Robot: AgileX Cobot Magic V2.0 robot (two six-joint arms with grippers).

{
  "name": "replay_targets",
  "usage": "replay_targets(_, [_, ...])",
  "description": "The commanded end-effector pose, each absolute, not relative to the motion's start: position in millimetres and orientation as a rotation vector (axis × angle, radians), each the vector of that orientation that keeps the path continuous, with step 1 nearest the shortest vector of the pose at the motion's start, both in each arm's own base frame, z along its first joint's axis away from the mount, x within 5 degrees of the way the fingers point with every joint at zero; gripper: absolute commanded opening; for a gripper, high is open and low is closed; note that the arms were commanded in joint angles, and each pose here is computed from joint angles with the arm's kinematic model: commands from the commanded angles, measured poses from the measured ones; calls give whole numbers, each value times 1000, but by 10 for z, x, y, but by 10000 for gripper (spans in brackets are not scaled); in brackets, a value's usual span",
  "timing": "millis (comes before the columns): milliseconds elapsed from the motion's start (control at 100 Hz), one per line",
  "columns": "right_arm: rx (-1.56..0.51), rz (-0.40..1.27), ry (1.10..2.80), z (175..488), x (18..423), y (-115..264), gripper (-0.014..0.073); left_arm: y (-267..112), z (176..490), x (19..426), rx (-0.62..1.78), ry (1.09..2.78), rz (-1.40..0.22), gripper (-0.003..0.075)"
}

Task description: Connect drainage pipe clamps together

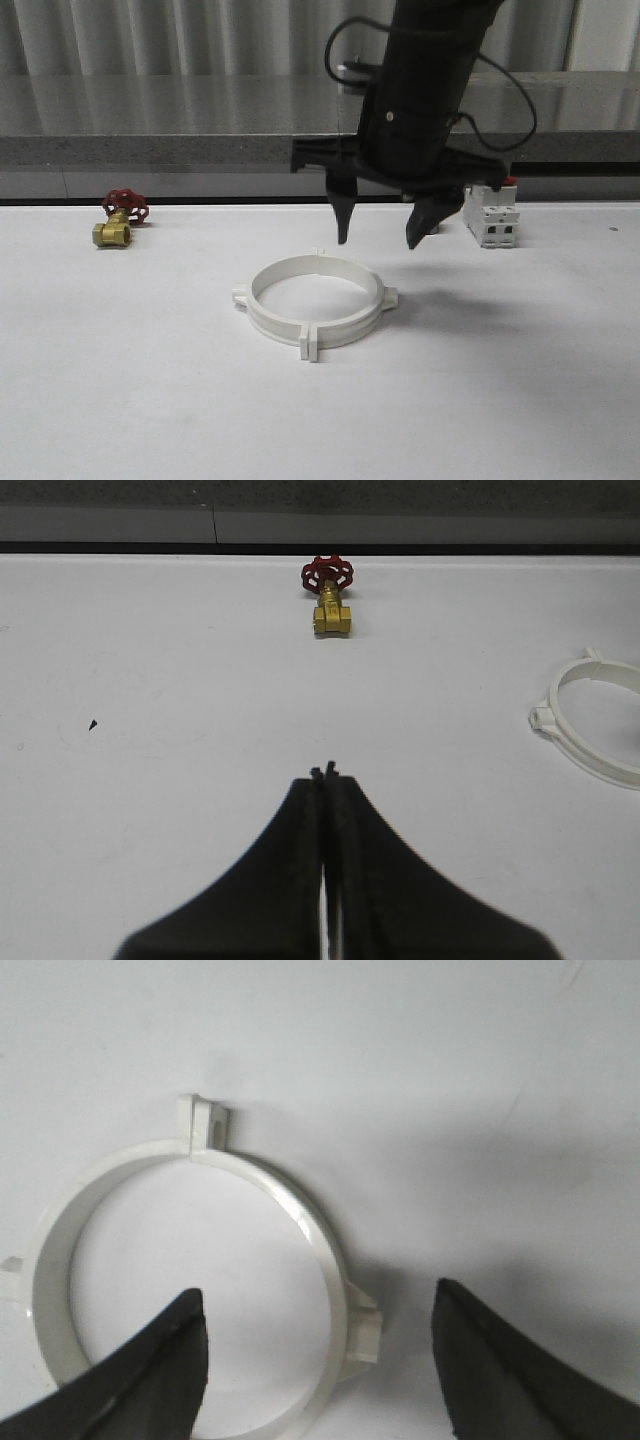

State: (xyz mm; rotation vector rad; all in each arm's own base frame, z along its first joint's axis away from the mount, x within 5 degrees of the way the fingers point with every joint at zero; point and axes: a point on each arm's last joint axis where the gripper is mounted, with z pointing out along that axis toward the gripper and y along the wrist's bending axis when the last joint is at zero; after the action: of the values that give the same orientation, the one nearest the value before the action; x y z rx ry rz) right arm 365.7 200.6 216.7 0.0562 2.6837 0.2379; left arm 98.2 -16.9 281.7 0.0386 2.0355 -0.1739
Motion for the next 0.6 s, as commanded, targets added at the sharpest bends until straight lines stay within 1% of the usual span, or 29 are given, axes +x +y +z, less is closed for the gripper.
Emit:
replay_targets(0, [0,270,2546,2719,3632,1835,490,-179,2957,1008,42,1948,-189,-20])
replay_targets(140, [-16,244,2493,2958,3490,1527,490,-179,2957,1008,42,1948,-189,-20])
replay_targets(300, [60,210,2441,3064,3208,1032,490,-179,2957,1008,42,1948,-189,-20])
replay_targets(430, [134,173,2396,3137,2861,639,490,-179,2957,1008,42,1948,-189,-20])
replay_targets(590, [202,142,2326,3241,2382,320,490,-179,2957,1008,42,1948,-189,-20])
